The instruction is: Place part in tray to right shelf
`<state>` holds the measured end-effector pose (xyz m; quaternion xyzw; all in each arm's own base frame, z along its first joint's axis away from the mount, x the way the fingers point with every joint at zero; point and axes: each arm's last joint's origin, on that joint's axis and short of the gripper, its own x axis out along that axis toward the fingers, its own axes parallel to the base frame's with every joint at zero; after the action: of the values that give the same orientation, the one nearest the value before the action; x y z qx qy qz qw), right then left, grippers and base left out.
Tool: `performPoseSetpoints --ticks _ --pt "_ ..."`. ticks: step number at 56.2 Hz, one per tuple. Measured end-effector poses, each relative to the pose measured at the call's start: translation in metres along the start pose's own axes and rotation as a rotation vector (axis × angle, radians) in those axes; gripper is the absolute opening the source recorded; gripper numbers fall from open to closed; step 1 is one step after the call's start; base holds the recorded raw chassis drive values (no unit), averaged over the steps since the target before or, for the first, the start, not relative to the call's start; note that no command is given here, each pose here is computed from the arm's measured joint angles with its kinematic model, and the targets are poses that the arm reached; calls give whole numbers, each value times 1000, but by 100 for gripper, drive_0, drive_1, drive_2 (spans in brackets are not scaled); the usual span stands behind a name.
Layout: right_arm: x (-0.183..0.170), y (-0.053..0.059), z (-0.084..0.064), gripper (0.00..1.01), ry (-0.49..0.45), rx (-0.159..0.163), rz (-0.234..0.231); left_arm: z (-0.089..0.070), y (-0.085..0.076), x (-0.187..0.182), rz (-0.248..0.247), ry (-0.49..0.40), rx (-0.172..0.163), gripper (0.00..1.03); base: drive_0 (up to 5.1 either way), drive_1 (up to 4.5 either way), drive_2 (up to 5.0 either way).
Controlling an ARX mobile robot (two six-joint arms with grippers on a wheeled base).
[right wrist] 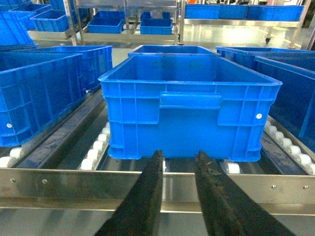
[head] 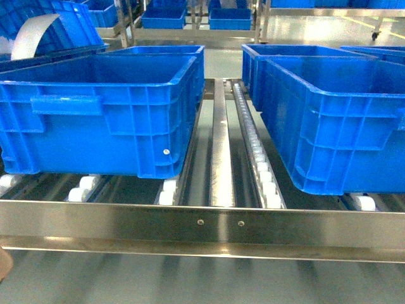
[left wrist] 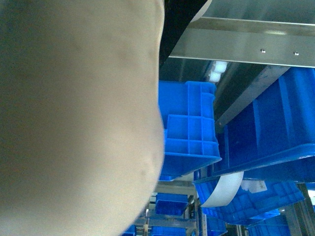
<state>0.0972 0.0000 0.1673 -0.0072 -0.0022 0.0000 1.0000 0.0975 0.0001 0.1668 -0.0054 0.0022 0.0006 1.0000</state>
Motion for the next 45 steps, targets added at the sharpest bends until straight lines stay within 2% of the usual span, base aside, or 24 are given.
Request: performPoseSetpoints --ticks 20,26,28,32,45 --pt "0 0 0 73 0 0 0 0 0 0 0 0 0 14 0 0 0" --pt "0 0 0 95 0 0 0 0 0 0 0 0 0 14 0 0 0" --pt "0 0 0 100 0 0 0 0 0 0 0 0 0 14 0 0 0" --pt "0 0 0 97 0 0 0 0 0 0 0 0 0 14 0 0 0" --pt "0 0 0 98 0 0 0 0 0 0 0 0 0 14 0 0 0"
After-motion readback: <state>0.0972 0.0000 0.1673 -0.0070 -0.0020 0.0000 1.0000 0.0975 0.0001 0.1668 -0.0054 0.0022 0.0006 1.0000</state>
